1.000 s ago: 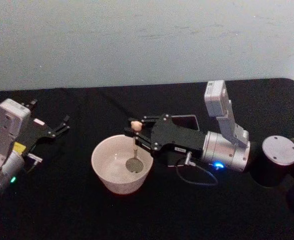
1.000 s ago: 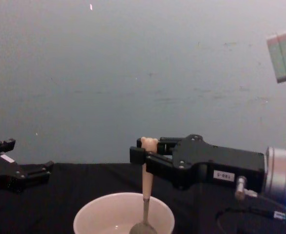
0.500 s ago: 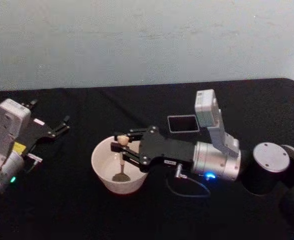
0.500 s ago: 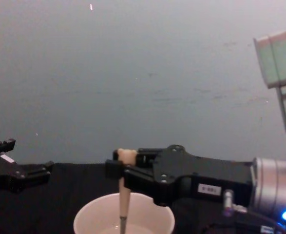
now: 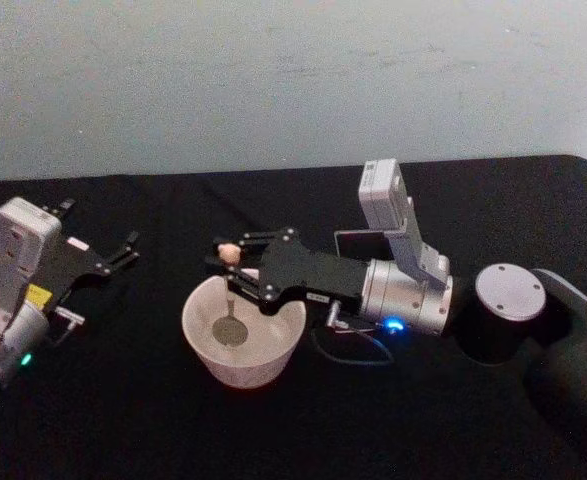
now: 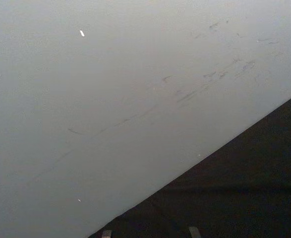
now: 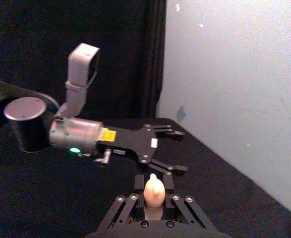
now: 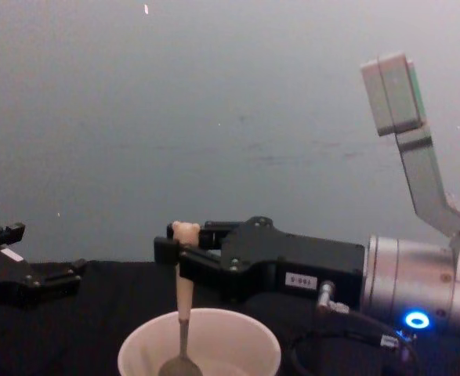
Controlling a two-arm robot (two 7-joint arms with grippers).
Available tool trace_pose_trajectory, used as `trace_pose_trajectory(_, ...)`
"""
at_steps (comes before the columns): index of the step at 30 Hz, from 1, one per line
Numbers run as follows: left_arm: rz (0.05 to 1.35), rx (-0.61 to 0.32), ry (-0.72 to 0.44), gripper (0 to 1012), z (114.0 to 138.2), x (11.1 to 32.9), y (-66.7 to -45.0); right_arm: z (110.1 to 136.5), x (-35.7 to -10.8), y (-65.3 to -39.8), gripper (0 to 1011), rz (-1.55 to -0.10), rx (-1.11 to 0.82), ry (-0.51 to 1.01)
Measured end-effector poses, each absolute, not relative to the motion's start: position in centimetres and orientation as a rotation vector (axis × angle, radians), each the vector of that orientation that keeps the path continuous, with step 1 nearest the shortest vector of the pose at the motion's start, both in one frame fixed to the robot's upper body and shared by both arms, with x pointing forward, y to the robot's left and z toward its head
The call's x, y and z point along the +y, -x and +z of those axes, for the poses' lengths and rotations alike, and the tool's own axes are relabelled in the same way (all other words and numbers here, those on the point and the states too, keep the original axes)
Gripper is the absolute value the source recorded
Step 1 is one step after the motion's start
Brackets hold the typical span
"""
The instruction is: Pick up the stirring spoon with one hand, stir inside the cup, then place it back in its original position.
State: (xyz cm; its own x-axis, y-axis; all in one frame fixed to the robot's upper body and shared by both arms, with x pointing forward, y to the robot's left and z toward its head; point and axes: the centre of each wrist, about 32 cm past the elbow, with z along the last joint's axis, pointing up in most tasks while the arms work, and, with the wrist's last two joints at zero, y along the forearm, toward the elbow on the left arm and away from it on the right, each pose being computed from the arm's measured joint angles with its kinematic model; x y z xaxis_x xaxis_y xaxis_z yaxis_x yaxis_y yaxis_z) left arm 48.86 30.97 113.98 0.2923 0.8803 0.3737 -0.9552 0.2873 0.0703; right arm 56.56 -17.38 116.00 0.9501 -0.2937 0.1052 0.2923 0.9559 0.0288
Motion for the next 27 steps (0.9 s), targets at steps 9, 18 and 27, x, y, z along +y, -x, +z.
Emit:
trace_pose_trajectory(9,1.248,-0.285,-0.305,1001,114.0,31.0,-48.9,116.2,-18.4,-57.2,212,-0.346,-0.123,-0.007)
trace_pose_trajectory(18,1.248,-0.285,-0.305,1001,114.0,31.0,-48.9,116.2,-19.0,-57.0,212,-0.361,-0.124,-0.001)
trace_pose_trajectory(27,1.248,-0.285,-0.304,1001,114.0,31.0,-48.9,117.0,-19.3,-56.7,212,-0.372,-0.132,-0.012)
